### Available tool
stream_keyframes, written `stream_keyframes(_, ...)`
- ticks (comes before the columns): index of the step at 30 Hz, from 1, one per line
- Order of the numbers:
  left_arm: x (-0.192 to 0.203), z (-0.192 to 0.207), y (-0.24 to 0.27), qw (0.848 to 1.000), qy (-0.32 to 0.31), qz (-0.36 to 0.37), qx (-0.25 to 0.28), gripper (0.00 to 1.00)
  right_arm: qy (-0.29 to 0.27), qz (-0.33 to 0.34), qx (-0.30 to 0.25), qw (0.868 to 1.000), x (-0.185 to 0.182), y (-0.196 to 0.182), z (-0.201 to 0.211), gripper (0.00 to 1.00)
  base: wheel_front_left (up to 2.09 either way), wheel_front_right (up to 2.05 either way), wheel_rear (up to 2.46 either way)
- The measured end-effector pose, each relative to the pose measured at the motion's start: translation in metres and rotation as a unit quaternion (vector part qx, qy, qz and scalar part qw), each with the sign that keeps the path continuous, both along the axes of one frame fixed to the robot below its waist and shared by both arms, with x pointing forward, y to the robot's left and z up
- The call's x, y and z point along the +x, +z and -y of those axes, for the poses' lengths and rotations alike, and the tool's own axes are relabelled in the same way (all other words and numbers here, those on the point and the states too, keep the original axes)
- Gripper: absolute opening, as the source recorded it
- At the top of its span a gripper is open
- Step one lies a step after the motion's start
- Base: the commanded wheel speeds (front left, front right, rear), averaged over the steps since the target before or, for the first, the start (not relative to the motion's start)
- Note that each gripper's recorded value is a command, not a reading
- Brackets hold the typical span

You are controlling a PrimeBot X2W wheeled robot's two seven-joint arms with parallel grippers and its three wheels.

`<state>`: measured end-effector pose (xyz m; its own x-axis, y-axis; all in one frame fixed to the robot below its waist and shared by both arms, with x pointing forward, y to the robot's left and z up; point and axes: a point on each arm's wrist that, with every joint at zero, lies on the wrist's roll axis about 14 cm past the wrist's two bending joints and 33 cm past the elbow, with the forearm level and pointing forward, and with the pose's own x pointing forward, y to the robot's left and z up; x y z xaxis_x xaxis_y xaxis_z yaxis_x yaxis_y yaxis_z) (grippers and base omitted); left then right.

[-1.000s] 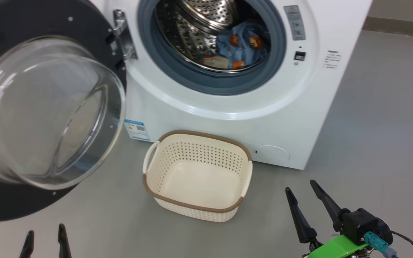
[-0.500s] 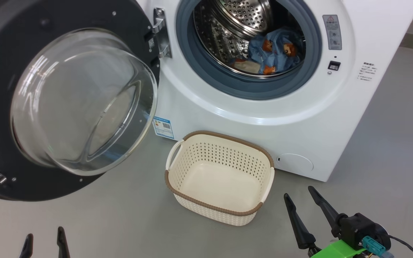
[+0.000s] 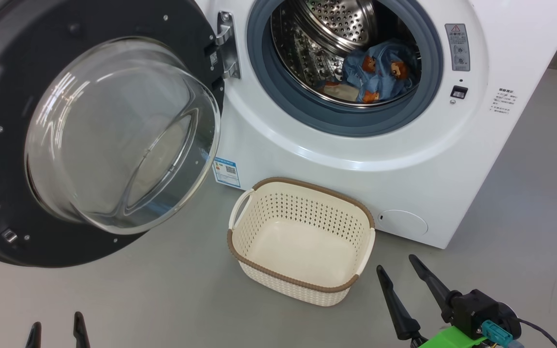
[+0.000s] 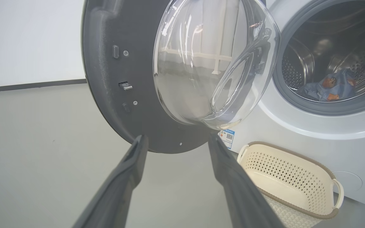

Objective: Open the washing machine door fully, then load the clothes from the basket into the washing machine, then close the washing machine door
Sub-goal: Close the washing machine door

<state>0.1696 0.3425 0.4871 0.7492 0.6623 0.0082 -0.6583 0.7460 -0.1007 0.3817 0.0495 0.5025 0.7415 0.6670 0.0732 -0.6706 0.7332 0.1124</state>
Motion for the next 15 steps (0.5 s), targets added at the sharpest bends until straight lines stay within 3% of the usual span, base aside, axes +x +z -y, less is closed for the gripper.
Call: stream_keyframes(15,0.001,0.0005,0.0003,1.0,-0.002,0.001,0.0,1.0,-0.004,0.002,0.0,1.0,0.0007,0.0014,0.0026,1.0,0.0,0.0,0.0)
